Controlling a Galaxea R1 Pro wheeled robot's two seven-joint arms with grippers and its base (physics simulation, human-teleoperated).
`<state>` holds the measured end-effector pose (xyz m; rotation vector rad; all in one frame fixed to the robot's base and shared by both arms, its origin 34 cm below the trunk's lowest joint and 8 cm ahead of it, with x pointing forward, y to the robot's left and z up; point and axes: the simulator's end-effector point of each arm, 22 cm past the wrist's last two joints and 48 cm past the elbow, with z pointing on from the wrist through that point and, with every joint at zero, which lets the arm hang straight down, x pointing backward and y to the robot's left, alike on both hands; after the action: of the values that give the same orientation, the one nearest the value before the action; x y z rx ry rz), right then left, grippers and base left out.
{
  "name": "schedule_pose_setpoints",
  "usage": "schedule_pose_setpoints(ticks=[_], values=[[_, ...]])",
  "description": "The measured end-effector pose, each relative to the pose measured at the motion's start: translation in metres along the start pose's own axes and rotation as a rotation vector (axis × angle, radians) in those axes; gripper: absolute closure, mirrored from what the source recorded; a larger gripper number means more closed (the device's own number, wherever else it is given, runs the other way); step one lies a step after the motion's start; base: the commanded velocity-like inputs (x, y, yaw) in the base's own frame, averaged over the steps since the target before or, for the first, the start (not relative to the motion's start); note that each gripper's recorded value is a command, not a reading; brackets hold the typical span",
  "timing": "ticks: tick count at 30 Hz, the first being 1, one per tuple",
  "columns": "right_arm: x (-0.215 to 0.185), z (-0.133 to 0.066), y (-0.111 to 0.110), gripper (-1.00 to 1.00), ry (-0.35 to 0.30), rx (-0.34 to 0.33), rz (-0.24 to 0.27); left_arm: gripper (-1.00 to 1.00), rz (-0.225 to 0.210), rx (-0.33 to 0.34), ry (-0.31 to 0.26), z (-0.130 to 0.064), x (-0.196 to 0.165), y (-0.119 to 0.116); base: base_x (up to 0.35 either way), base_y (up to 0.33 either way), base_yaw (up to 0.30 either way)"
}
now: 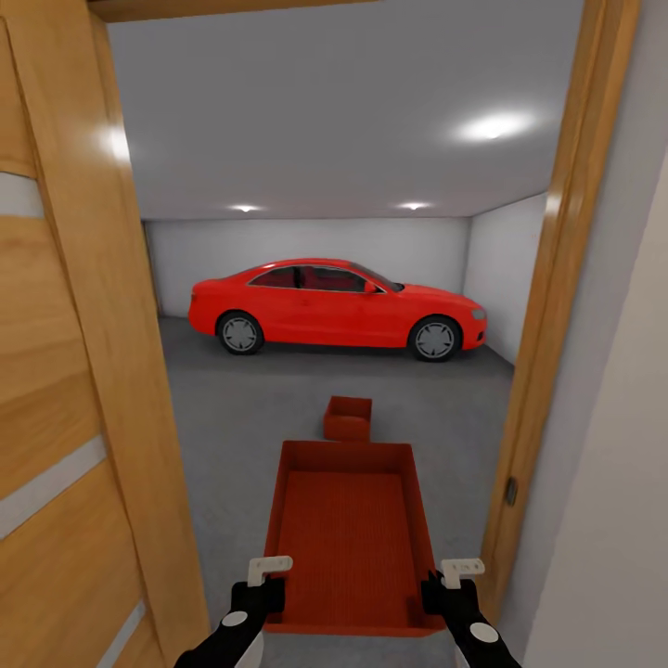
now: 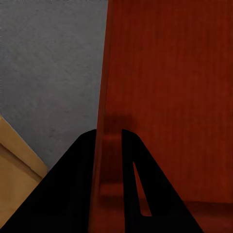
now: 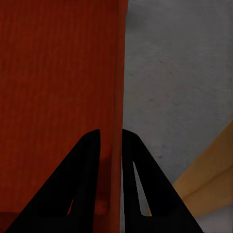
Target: Move the two storage containers from the living room to the garage. In the garage, place one container on the floor and stack the other container on top of it (either order is fine).
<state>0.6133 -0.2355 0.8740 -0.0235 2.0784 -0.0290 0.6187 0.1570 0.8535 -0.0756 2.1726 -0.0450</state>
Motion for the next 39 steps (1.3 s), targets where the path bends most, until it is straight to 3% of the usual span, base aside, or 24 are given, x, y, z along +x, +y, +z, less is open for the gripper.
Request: schedule_pose_setpoints(ticks=[19, 27, 39], values=[[-0.0011, -0.0003, 0.0, 1.0, -0.002, 0.0, 0.001, 1.0, 0.0, 0.0, -0.002, -0.0003, -0.0012, 0.0, 0.002, 0.005, -0.04], [-0.0014, -0.0007, 0.0, 1.0, -0.003, 0.001, 0.001, 1.0, 0.001, 0.001, -0.003, -0.0007, -0.0015, -0.0001, 0.249, 0.073, 0.0], [-0.0013, -0.0006, -0.0001, 1.0, -0.003, 0.0, 0.0, 1.0, 0.0, 0.0, -0.003, -0.0007, -0.0014, -0.0002, 0.061, 0.002, 0.0]])
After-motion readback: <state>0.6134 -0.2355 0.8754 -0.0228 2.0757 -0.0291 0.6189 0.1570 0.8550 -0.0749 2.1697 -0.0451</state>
